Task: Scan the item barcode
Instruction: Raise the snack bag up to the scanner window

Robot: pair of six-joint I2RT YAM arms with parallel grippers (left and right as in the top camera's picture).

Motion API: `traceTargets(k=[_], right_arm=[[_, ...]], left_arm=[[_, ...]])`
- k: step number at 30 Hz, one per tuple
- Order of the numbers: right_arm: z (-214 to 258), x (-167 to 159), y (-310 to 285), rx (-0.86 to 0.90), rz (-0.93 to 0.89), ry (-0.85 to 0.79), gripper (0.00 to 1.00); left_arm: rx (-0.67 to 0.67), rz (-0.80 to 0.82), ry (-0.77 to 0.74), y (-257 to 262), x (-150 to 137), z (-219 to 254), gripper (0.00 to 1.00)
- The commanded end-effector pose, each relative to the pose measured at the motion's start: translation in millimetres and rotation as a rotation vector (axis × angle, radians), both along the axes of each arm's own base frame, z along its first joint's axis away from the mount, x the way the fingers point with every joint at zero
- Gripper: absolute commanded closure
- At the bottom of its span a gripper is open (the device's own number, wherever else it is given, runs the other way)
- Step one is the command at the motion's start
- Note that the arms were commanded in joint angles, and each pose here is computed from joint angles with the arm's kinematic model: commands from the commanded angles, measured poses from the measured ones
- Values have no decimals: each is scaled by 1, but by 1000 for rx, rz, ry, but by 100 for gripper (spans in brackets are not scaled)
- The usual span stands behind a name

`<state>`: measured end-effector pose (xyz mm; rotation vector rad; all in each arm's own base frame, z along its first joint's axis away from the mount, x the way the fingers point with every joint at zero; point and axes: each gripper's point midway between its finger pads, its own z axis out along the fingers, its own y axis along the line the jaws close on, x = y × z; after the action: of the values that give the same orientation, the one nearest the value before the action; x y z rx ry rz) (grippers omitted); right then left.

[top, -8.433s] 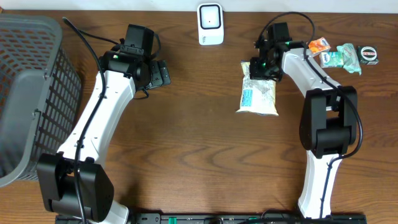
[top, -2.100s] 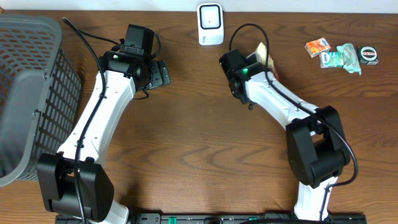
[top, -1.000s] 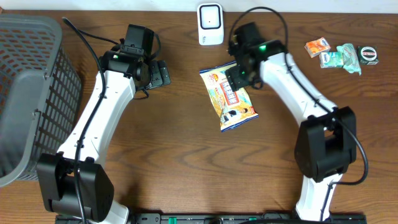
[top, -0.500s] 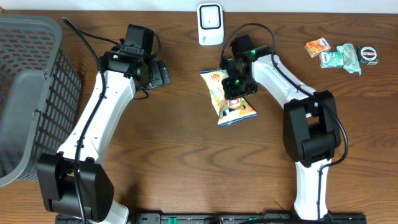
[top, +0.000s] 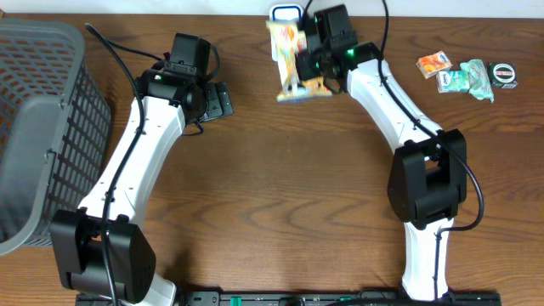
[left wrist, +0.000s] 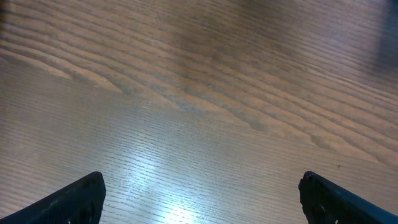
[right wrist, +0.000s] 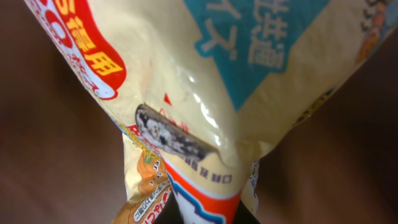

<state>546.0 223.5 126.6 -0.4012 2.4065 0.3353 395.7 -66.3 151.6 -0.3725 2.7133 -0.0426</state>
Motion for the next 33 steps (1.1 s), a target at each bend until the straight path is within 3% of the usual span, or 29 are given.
traceTargets(k=[1,10,23,29,33], right_arm=[[38,20,-4,79,-122,-99,99],[55,51,4,250,-219,-196,99],[30,62,-14,219,-256,-175,99],[58,66,-83,149,-409,-207,99],[58,56,-170,-36,-497,-174,99]], left_arm=[[2,5,4,2,-1,-1,2],[2,5,4,2,-1,-1,2],[2,5,4,2,-1,-1,2],[2,5,4,2,-1,-1,2],[2,5,4,2,-1,-1,3]])
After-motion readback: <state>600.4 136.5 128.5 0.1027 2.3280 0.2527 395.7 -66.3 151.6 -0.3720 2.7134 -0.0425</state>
